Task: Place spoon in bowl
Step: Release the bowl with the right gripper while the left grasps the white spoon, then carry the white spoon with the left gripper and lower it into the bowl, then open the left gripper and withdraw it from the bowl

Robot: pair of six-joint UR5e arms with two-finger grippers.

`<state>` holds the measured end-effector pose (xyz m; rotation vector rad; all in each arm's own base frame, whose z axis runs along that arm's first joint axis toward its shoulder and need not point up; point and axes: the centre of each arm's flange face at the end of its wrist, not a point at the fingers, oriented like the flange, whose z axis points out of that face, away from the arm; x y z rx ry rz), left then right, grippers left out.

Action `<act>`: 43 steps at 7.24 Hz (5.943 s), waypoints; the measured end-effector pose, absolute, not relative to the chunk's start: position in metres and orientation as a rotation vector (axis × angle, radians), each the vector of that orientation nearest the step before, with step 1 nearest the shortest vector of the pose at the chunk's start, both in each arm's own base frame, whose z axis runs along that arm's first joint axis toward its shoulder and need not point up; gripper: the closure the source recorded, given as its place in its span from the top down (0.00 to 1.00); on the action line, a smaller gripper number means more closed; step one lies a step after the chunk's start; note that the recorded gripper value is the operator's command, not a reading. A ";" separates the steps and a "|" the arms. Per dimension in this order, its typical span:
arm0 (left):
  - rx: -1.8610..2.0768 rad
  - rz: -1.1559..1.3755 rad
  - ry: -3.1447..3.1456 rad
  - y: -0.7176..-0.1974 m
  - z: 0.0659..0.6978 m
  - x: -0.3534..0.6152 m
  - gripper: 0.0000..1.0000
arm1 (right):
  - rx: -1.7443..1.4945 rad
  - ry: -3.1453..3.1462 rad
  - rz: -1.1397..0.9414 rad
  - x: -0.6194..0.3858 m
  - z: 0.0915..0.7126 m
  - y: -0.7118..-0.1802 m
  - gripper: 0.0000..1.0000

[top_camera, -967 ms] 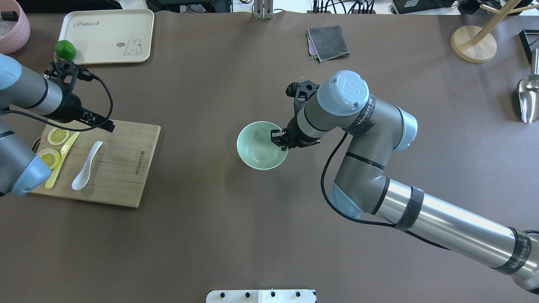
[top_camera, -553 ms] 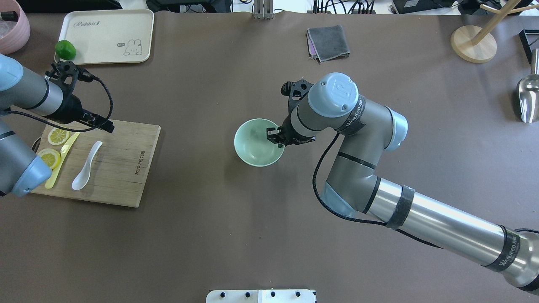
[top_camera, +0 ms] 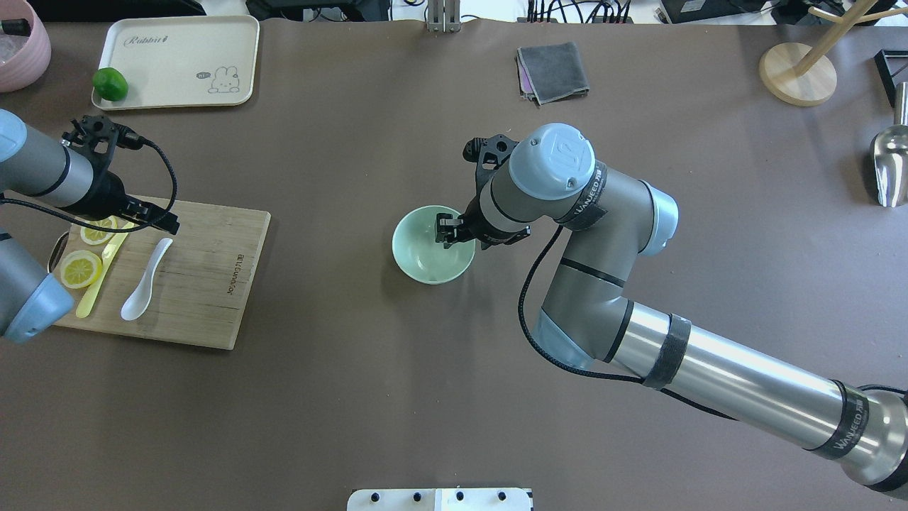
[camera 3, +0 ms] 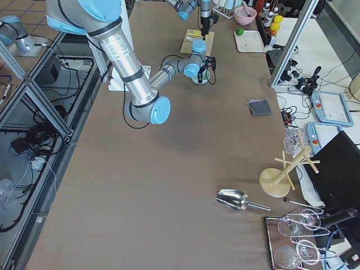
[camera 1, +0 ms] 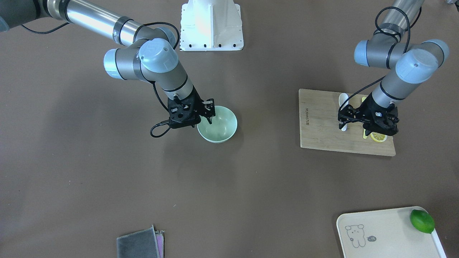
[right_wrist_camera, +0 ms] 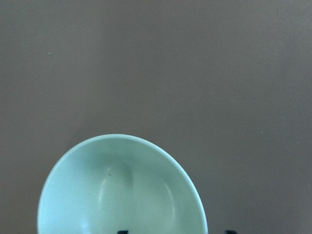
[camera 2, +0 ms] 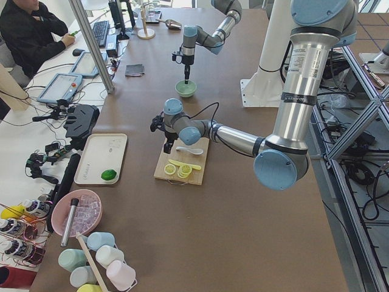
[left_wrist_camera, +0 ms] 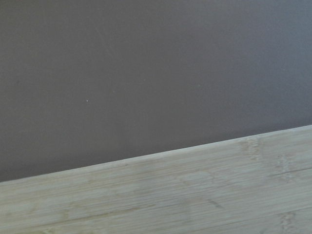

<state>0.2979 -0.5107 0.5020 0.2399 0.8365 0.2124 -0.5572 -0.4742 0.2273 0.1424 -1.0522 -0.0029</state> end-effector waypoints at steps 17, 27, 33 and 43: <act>0.181 0.171 0.838 -0.455 0.503 0.316 0.00 | 0.254 -0.996 -0.012 -0.318 0.338 -0.533 1.00; 0.256 -0.066 1.046 -0.482 0.207 0.474 0.00 | 0.104 -0.737 0.064 0.014 0.596 -0.468 1.00; 0.315 -0.125 1.112 -0.493 0.196 0.560 0.93 | 0.046 -0.753 0.124 0.032 0.603 -0.456 1.00; 0.336 0.105 0.767 -0.572 0.269 0.248 0.98 | 0.014 -0.766 0.121 0.059 0.604 -0.430 1.00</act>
